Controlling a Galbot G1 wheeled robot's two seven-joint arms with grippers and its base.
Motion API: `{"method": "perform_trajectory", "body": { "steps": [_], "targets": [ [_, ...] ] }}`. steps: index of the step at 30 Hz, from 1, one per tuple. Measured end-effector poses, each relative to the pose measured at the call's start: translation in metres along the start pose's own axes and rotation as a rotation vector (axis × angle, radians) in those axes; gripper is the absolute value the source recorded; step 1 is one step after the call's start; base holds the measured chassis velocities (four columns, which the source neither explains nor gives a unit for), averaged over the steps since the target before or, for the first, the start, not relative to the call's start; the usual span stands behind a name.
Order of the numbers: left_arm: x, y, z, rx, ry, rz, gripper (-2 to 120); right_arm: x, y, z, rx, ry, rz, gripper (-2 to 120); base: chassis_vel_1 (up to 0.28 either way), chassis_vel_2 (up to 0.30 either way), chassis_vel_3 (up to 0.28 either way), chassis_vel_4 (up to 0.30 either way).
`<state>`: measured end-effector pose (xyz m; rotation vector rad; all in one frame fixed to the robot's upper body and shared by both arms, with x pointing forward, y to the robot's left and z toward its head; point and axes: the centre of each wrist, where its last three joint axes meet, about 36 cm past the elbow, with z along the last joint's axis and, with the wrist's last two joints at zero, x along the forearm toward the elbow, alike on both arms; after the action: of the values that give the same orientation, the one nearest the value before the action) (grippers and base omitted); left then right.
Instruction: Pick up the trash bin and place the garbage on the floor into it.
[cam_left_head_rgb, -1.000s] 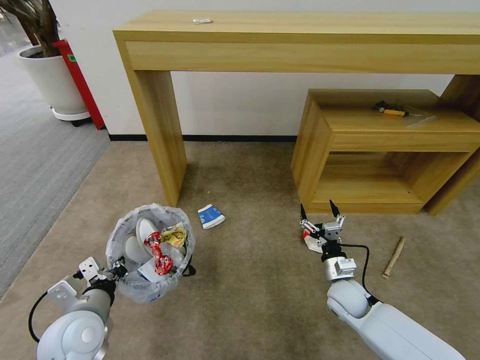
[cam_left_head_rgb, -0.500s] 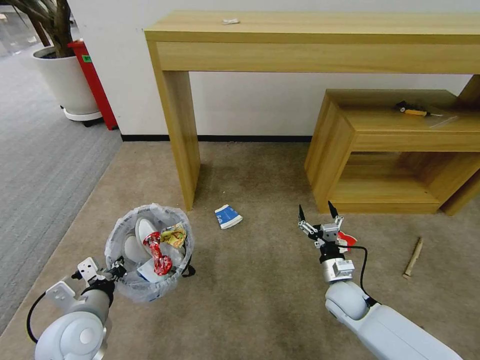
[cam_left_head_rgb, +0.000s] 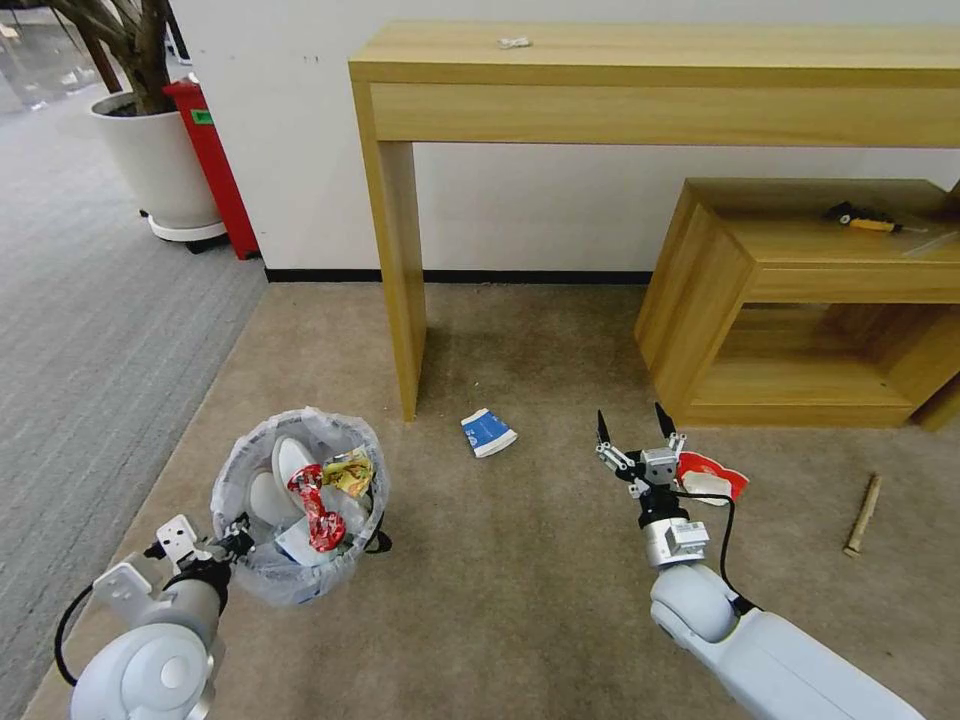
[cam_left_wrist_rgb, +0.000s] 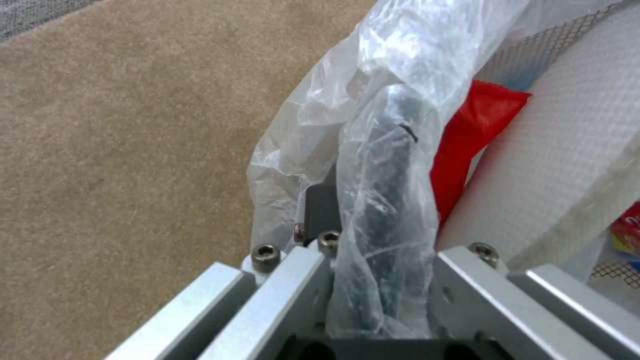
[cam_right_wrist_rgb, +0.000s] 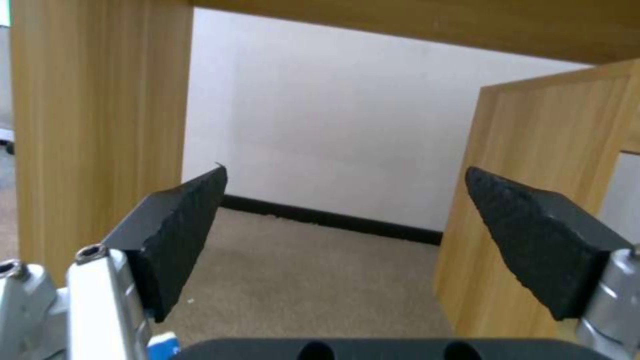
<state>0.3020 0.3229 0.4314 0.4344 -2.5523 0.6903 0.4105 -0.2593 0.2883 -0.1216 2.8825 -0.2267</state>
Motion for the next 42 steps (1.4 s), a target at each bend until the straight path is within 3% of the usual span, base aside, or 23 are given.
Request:
{"method": "perform_trajectory", "body": {
  "steps": [7,18,29,35,42],
  "targets": [
    [-0.001,0.0,0.001,0.0,0.003,0.0,0,0.001,0.0,0.002,0.0,-0.014,-0.001,100,0.014,0.017,-0.011,-0.014],
    [-0.002,-0.002,0.007,0.001,0.009,0.006,0,0.004,0.001,-0.005,0.038,0.003,0.043,100,0.0,0.0,0.0,0.0],
    [-0.004,-0.002,0.009,0.004,0.011,0.004,0,0.006,-0.007,0.009,0.116,0.023,0.088,82,-0.083,0.082,0.072,-0.074],
    [-0.005,-0.002,0.009,0.008,0.011,0.005,0,0.004,-0.008,0.01,0.117,0.019,0.088,80,-0.207,0.202,0.209,-0.211],
    [-0.007,-0.004,0.012,0.011,0.015,0.009,0,0.006,0.003,0.006,0.073,0.017,0.063,94,-0.244,0.252,0.245,-0.234]
  ]
}}
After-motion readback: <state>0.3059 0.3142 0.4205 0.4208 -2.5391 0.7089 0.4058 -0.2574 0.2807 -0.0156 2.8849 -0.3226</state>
